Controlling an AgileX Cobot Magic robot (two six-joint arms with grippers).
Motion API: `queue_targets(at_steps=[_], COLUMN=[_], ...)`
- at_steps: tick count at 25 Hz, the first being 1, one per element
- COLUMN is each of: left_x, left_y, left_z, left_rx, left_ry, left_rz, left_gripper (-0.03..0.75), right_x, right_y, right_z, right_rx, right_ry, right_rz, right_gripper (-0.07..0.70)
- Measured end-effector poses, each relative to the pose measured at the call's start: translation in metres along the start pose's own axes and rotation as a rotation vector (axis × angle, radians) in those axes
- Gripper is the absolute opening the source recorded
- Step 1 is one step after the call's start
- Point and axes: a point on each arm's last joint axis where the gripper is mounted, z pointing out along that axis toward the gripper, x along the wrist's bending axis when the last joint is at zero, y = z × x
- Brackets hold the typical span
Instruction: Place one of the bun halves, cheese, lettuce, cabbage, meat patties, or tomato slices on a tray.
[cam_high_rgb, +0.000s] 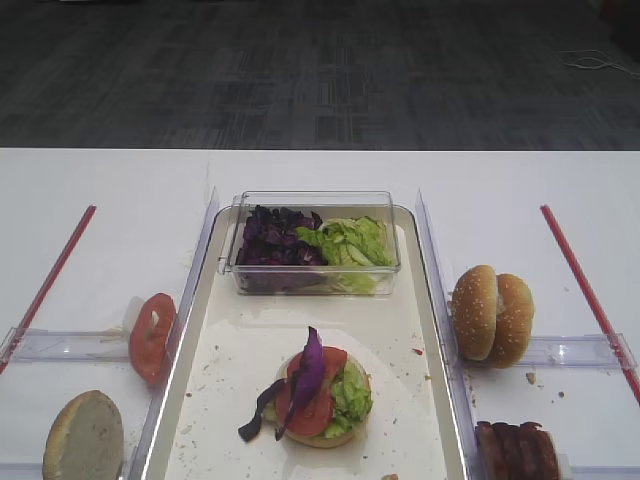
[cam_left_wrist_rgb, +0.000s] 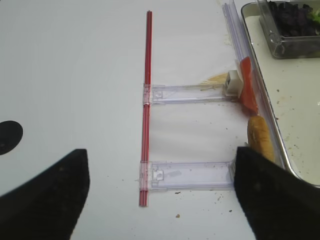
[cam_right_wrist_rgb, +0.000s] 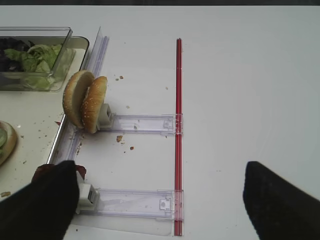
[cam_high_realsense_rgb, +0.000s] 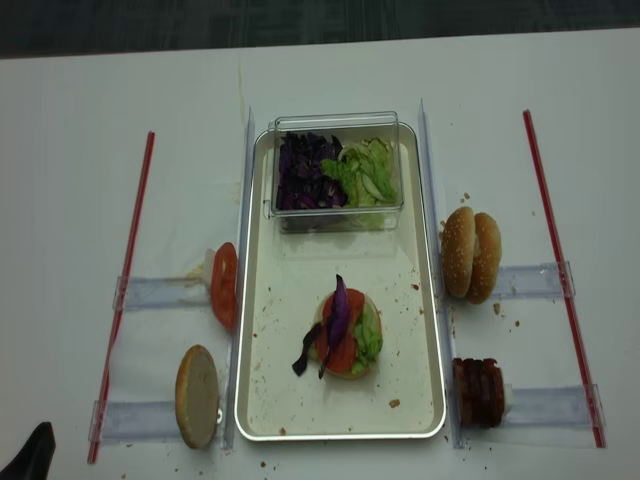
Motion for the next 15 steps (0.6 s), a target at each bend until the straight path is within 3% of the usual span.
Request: queue_targets(at_steps=[15], left_x=[0.0], left_y=[0.0], left_z=[0.0], left_rx=[0.0], left_ry=[0.0], left_rz=[0.0], left_gripper=[0.577], right_x=[0.0], right_y=[0.0], right_z=[0.0], right_rx=[0.0], right_ry=[0.0], right_rz=[0.0], right_gripper=[0.689])
